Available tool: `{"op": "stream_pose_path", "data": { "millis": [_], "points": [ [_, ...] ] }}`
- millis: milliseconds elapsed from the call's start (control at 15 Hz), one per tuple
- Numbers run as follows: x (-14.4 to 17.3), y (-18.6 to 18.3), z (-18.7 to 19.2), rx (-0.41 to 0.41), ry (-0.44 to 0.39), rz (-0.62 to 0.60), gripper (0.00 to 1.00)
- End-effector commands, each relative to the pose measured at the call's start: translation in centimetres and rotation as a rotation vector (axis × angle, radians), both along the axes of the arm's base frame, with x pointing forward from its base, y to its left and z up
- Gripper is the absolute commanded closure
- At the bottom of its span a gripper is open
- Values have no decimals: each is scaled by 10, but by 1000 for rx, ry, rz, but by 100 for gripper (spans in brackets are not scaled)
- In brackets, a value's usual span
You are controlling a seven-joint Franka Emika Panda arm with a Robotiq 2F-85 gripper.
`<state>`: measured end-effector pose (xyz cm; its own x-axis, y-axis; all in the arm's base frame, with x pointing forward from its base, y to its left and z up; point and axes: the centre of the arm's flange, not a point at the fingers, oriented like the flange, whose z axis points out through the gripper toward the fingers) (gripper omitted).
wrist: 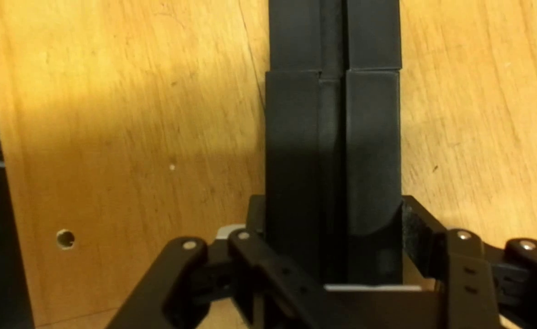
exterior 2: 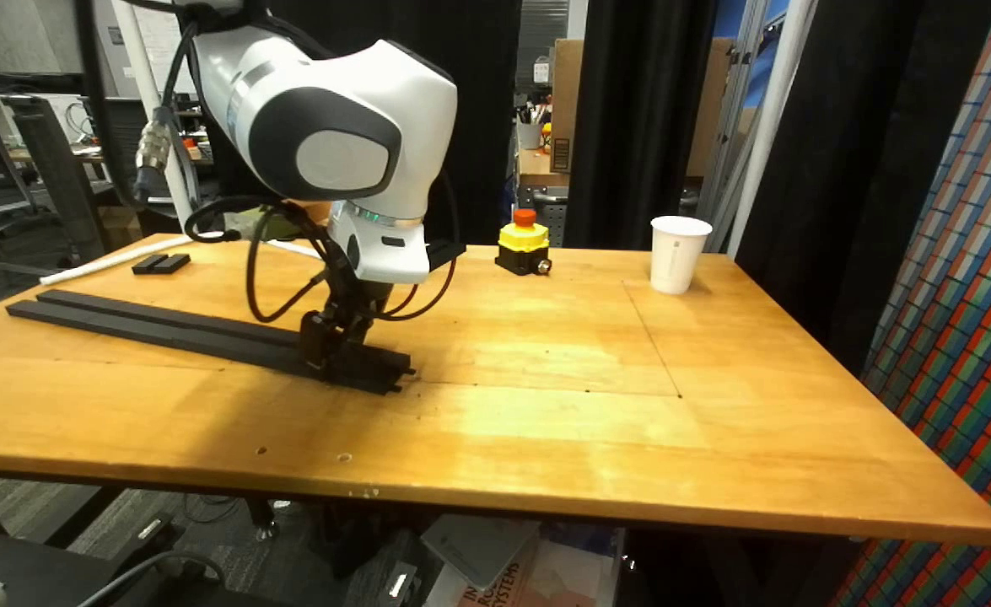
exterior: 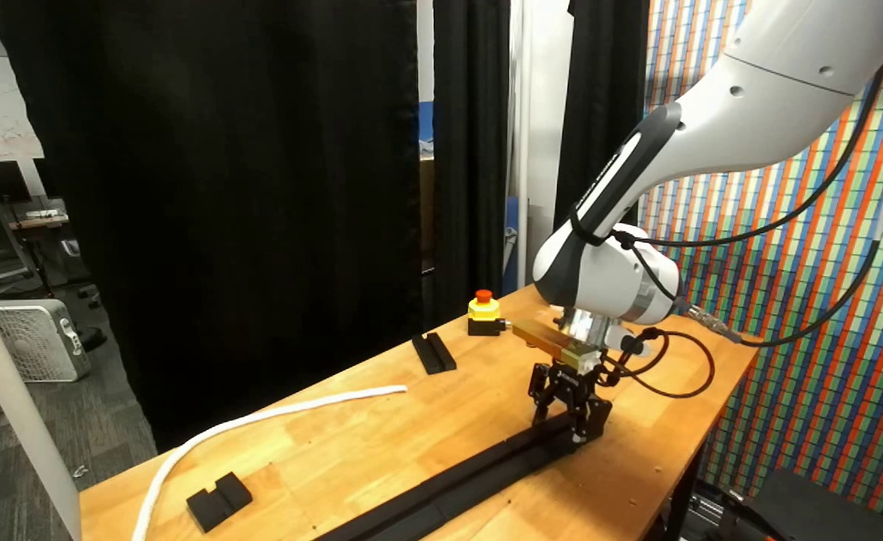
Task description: Connect the four black pieces together
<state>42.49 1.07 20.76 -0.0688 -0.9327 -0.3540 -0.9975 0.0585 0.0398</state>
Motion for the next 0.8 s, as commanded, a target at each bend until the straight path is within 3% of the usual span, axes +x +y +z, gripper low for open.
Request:
{"op": "stream_pose_path", "data": {
  "millis": [0, 733],
  "points": [
    [4, 7, -2, 8, -27, -25, 51],
    [23, -3, -4, 16, -9, 44, 51]
  ]
}}
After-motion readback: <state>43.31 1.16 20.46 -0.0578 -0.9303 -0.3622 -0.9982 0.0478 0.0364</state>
